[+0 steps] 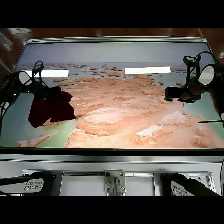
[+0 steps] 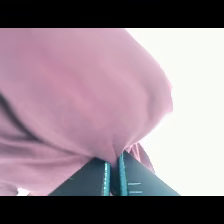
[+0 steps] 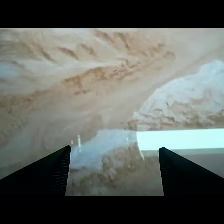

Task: Fold the shirts.

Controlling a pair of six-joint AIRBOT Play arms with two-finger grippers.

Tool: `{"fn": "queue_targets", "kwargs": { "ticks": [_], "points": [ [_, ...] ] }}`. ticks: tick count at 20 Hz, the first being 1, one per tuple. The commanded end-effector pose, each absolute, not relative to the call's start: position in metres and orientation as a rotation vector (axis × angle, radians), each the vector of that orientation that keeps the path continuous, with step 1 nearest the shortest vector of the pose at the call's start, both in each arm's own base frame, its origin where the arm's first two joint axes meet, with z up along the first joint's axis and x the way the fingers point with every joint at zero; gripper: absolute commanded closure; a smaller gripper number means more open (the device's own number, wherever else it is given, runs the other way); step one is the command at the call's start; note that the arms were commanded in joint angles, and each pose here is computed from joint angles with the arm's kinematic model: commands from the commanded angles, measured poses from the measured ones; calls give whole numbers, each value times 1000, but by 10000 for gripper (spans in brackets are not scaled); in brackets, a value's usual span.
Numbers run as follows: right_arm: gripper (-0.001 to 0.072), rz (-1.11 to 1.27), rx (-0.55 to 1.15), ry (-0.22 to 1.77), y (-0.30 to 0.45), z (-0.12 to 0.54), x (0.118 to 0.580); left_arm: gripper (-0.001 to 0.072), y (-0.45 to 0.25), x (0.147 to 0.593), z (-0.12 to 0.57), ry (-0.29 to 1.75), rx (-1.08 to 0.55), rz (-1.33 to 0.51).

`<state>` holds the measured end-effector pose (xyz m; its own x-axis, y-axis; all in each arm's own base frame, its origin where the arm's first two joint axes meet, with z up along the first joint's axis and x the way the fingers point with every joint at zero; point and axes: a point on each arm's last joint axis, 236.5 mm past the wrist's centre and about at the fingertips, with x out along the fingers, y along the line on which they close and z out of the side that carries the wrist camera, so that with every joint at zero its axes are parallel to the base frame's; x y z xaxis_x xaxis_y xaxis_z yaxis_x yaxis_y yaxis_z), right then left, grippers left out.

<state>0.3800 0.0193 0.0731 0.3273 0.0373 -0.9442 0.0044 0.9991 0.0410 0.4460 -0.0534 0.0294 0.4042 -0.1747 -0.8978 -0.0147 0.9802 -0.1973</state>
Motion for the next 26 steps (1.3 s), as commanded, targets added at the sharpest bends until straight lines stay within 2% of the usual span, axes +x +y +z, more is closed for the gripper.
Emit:
{"fn": "queue_targets", "kwargs": {
  "ticks": [1,4,7,10,14,15,16,17,21,23,26],
  "points": [
    [42,29,10,1220,17,86,377,673,-110,421,174,817,-73,-276],
    [42,46,-11,1068,17,143,375,673,-183,365,247,654,-118,-451],
    [42,45,-20,880,14,209,356,673,-269,327,247,657,-164,-636],
    [42,6,-46,823,3,239,321,673,-354,310,193,723,-216,-746],
    [42,-60,-76,1004,-15,219,272,671,-450,289,85,921,-320,-775],
    [42,-64,-79,1035,-16,213,269,612,-464,287,67,959,-342,-773],
    [42,-64,-80,1048,-16,207,270,239,-471,287,53,1006,-360,-760],
    [42,-68,-84,1063,-17,198,274,-7,-467,291,43,1055,-370,-731],
    [42,-104,-59,1207,-34,135,288,-11,-344,321,33,1269,-138,-602],
    [42,-98,21,1328,-43,95,282,-10,-267,309,39,1373,-3,-600],
    [42,7,253,1462,-33,41,262,-10,-187,277,13,1476,-52,-491]
  ]
}}
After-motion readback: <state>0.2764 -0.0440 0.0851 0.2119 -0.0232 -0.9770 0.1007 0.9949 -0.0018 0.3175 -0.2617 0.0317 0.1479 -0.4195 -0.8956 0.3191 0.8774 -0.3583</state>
